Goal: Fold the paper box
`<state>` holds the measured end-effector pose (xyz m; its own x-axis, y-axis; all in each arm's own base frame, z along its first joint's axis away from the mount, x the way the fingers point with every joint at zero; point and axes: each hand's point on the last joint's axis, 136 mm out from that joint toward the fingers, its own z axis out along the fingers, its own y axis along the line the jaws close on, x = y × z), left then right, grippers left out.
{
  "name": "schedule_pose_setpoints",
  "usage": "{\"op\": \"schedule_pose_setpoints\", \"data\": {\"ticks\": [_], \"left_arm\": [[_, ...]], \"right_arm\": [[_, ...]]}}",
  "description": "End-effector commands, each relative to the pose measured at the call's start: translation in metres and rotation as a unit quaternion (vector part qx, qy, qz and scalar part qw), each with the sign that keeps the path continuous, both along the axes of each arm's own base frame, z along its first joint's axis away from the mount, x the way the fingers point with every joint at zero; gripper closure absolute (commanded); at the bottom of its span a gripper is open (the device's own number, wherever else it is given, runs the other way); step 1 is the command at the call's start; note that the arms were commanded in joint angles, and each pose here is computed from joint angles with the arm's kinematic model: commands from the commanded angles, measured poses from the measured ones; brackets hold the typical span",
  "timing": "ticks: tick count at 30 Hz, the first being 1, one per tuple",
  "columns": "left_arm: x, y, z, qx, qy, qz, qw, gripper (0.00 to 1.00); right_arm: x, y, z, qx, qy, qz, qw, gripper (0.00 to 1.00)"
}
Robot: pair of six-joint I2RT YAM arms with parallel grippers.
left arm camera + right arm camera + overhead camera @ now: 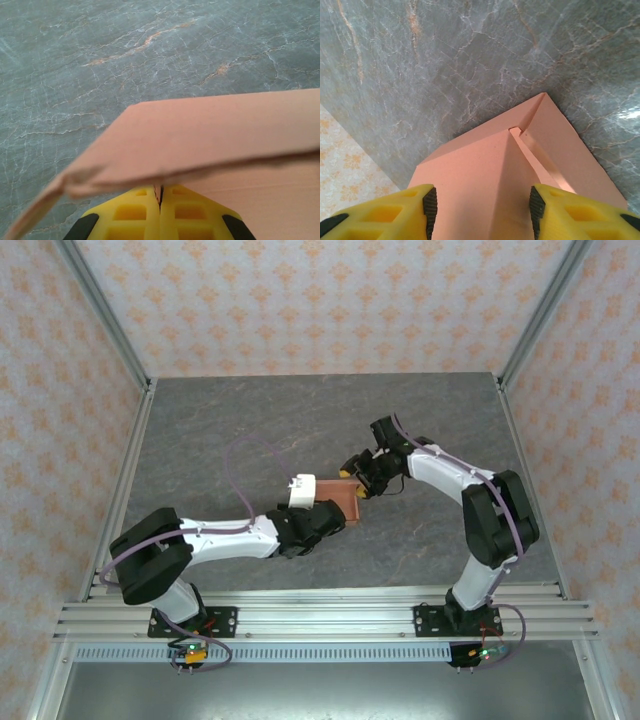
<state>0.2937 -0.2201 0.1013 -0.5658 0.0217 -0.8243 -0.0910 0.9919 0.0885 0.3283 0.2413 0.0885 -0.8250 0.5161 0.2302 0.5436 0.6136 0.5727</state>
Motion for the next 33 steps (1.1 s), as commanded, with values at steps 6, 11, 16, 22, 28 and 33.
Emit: {"op": "schedule_pose_setpoints", "data": {"ticks": [6,11,16,22,28,33], "left_arm": [[0.002,-0.02,-0.019,-0.038,0.014,-0.015,0.999,0.92],[0.0,-0.029,-0.023,-0.056,0.026,-0.026,0.998,0.84],[-0.009,-0.03,-0.02,-0.094,0.03,-0.033,0.995,0.69],[-0.023,-0.032,0.0,-0.166,0.024,-0.062,0.984,0.48],[-0.039,-0.046,0.037,-0.259,-0.007,-0.124,0.958,0.35],[-0.04,-0.036,0.068,-0.275,-0.03,-0.121,0.953,0.23]], "right_arm": [[-0.012,-0.025,-0.023,-0.081,-0.014,0.003,0.997,0.48],[-0.015,-0.038,-0.035,-0.117,-0.017,0.003,0.993,0.5],[-0.019,-0.055,-0.045,-0.156,-0.023,-0.008,0.988,0.5],[-0.021,-0.056,-0.049,-0.157,-0.018,-0.01,0.987,0.49],[-0.017,-0.055,-0.045,-0.155,-0.024,-0.017,0.987,0.49],[-0.015,-0.055,-0.042,-0.156,-0.025,-0.023,0.987,0.49]]}}
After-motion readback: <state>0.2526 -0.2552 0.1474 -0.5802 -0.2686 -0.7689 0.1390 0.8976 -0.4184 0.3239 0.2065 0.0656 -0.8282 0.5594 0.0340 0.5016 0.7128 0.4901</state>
